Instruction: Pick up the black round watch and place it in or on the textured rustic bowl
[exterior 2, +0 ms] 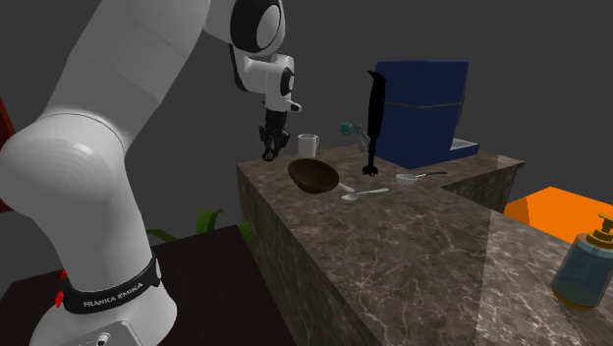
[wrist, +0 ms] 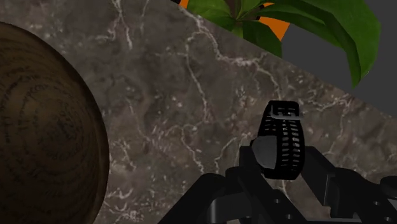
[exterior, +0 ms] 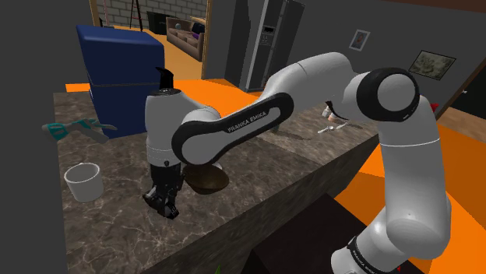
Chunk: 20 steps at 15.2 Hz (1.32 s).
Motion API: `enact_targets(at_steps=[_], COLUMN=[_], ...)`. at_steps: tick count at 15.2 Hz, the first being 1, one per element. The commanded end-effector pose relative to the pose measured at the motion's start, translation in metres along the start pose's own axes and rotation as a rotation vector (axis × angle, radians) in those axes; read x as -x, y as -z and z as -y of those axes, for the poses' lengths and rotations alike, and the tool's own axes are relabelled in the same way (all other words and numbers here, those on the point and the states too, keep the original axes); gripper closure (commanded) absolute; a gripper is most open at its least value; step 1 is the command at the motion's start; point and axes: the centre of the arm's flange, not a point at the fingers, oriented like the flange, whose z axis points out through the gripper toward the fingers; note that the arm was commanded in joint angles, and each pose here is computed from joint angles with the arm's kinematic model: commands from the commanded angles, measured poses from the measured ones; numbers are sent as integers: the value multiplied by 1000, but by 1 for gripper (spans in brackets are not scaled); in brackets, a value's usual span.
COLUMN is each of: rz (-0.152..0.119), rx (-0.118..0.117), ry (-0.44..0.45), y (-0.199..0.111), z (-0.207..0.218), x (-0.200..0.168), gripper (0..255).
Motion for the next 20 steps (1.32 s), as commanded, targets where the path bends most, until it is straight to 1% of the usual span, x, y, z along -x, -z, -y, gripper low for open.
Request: enact_targets(at_steps=[1,11,20], rz=[0,0,0], rx=[0,0,0], ry=[0,0,0], y=[9,59,75], z=[1,7,-110], x=[2,7,10], gripper=[255,255,255])
